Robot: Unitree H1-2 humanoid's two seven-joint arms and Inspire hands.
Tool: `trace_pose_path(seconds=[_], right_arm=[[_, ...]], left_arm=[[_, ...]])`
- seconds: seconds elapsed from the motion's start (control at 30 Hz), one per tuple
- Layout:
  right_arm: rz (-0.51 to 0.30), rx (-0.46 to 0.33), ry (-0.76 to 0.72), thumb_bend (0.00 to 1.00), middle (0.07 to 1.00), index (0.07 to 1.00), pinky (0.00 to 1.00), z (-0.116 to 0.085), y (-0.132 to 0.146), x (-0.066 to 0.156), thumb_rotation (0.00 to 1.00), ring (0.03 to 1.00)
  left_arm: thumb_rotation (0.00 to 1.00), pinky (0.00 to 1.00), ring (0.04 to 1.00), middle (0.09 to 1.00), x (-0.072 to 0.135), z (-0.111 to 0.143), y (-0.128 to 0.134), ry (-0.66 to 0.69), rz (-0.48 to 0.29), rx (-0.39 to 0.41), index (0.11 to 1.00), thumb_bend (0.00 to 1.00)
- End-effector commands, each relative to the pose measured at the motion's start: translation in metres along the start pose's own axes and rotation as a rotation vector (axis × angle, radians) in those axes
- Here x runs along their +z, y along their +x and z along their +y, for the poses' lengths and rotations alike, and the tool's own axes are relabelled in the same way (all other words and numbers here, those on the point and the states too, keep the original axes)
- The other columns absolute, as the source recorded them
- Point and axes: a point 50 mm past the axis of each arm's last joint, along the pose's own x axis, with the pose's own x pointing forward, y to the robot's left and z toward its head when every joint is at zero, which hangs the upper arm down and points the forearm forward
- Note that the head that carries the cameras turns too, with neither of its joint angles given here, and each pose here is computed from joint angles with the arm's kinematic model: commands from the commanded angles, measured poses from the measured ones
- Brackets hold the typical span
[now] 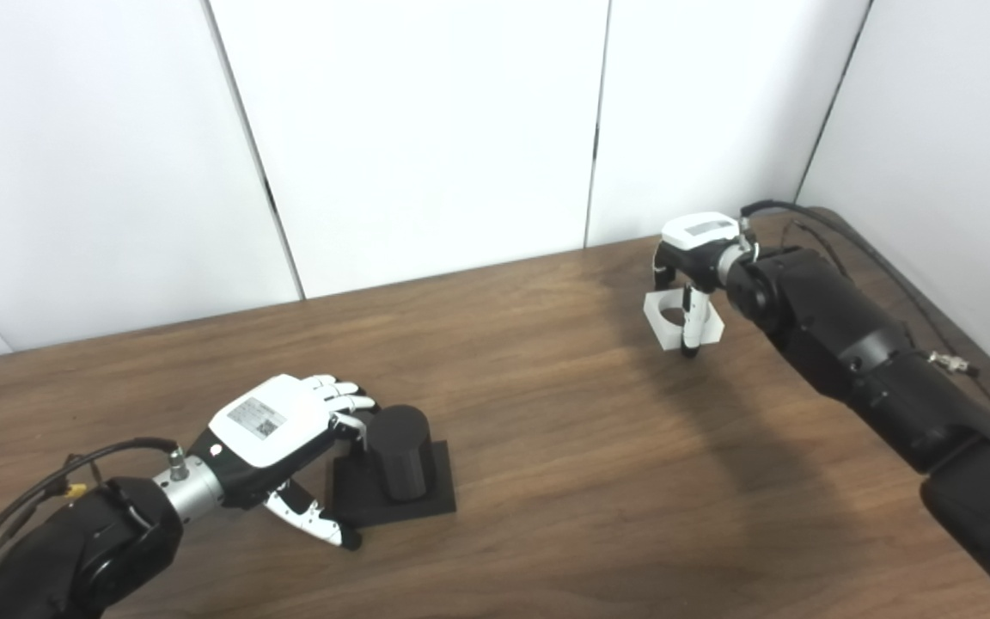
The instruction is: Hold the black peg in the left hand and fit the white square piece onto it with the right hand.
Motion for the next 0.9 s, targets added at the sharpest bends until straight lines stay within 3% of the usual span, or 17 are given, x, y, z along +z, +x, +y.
trace_pose_path(seconds=[0.0, 0.43, 0.87], right_arm=[[-0.024, -0.103, 0.013, 0.52, 0.72, 0.482, 0.69, -0.028, -0.01, -0.018, 0.14, 0.771], [-0.199, -0.224, 0.05, 0.52, 0.764, 0.484, 0.75, -0.055, -0.037, -0.005, 0.13, 0.834], [-0.511, -0.351, 0.048, 0.52, 0.771, 0.482, 0.69, -0.084, -0.086, 0.052, 0.14, 0.809]], left_arm=[[0.08, 0.87, 0.873, 0.843, 0.005, -0.058, -0.037, 0.011, 0.024, -0.314, 0.489, 0.52], [0.07, 0.84, 0.86, 0.84, 0.018, -0.044, -0.024, -0.008, 0.029, -0.3, 0.486, 0.52], [0.07, 0.85, 0.869, 0.848, 0.024, -0.037, -0.012, 0.006, 0.032, -0.307, 0.487, 0.52]])
